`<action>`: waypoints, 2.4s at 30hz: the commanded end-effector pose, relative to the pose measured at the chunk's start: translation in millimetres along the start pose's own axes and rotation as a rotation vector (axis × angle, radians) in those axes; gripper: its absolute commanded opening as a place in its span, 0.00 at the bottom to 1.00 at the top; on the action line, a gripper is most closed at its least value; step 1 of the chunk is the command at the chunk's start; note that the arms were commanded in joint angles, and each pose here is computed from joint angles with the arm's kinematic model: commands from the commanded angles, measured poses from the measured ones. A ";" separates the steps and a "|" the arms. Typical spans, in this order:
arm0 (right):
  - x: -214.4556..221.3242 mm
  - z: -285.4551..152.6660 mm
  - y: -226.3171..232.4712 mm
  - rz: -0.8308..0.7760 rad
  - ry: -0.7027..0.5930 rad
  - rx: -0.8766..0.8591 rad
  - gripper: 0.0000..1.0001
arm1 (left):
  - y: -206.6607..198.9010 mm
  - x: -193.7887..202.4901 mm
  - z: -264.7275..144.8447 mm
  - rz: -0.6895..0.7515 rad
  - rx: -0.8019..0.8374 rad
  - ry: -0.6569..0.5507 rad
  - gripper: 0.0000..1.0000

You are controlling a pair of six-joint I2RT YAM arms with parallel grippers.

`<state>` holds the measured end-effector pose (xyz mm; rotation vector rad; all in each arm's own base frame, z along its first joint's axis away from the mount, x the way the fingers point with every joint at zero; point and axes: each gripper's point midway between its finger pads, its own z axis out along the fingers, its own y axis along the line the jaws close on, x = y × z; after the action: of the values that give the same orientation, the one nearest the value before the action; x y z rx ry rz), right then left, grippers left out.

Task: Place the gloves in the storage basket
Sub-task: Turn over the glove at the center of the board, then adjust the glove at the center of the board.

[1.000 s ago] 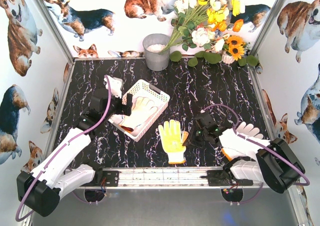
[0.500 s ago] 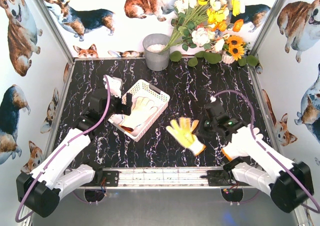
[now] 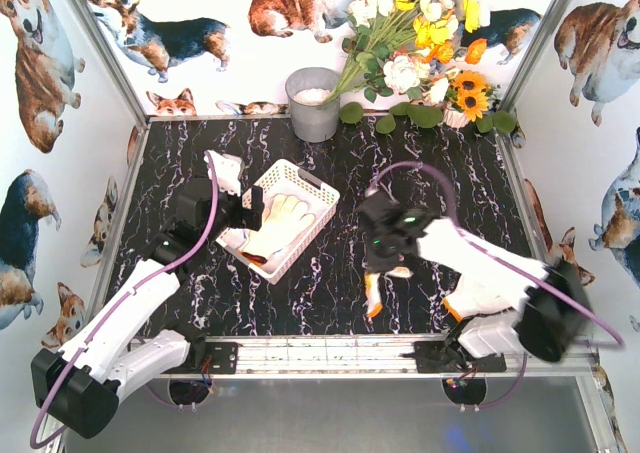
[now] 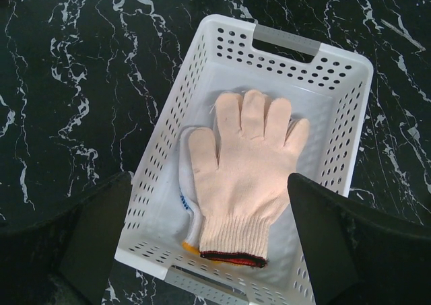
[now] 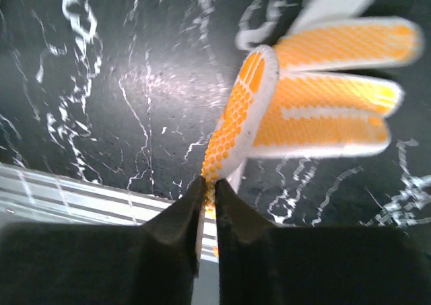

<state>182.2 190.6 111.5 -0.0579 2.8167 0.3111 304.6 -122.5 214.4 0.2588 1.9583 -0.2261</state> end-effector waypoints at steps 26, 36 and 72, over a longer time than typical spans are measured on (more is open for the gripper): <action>28.1 36.7 -14.2 0.212 -0.102 -0.101 0.52 | -171.9 45.5 -48.0 -0.173 0.591 0.070 0.70; 42.6 70.1 -5.8 0.234 -0.005 -0.128 0.30 | -264.2 118.5 -42.7 -0.036 0.768 0.230 0.44; -125.3 68.7 22.7 0.244 -0.243 -0.318 0.24 | -277.4 245.4 -38.8 0.234 0.934 0.539 0.28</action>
<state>296.2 211.9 53.8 0.3157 2.6260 0.6287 123.1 -371.2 22.3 1.1769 2.1262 -0.9536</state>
